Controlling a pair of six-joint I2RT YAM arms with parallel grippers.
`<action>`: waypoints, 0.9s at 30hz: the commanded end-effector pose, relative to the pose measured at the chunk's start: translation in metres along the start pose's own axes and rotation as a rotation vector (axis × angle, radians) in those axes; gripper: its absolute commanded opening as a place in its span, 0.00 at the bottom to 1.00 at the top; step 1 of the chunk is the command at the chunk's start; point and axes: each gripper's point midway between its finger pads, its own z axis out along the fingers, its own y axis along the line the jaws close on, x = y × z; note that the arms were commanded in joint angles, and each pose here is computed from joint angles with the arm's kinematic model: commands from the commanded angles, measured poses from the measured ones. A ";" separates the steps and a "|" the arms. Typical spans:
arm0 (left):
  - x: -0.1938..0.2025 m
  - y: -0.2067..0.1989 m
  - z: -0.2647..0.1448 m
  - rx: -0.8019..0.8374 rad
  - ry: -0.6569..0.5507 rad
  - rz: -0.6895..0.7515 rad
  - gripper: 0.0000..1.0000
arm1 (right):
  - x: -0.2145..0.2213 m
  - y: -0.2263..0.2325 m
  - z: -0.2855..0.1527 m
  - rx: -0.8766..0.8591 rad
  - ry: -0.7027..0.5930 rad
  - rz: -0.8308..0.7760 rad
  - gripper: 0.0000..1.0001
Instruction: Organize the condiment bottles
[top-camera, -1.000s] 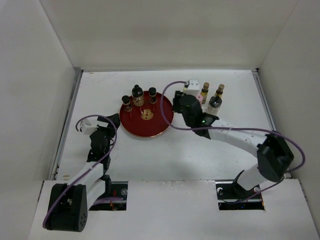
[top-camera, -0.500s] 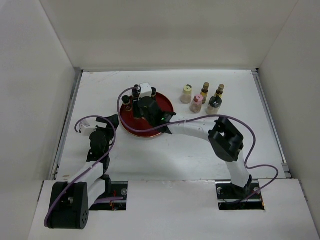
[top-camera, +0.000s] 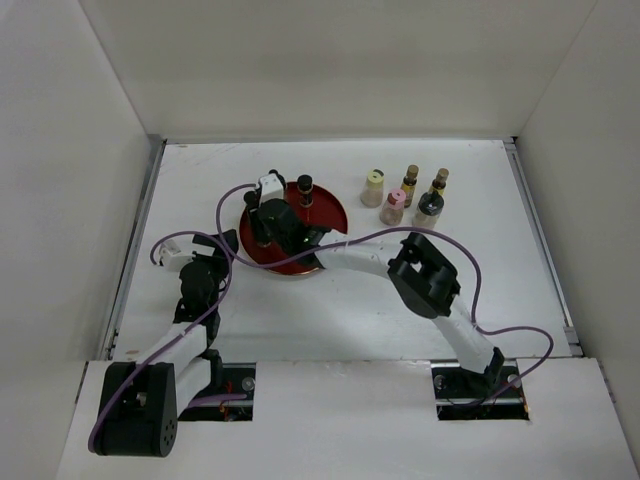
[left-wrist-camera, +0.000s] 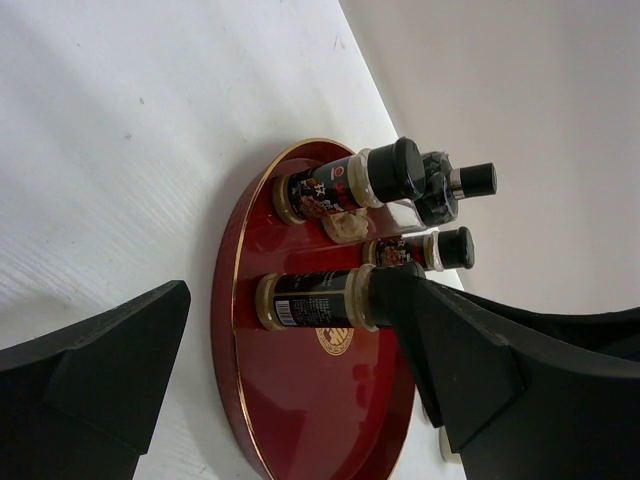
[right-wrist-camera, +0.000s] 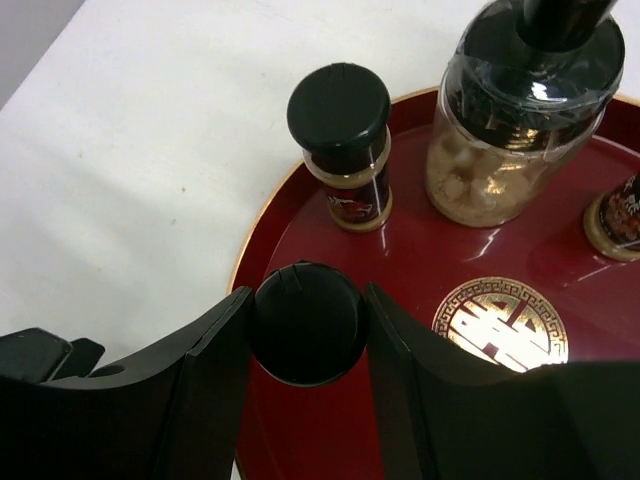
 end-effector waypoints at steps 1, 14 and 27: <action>-0.001 -0.005 0.001 0.022 -0.003 -0.016 1.00 | -0.025 0.021 0.000 -0.048 -0.060 0.009 0.38; -0.003 -0.008 0.000 0.035 -0.008 -0.017 1.00 | -0.048 0.027 -0.028 -0.076 -0.107 0.047 0.81; -0.007 -0.009 -0.001 0.041 -0.023 -0.010 1.00 | -0.130 -0.051 -0.140 -0.051 -0.278 0.117 0.79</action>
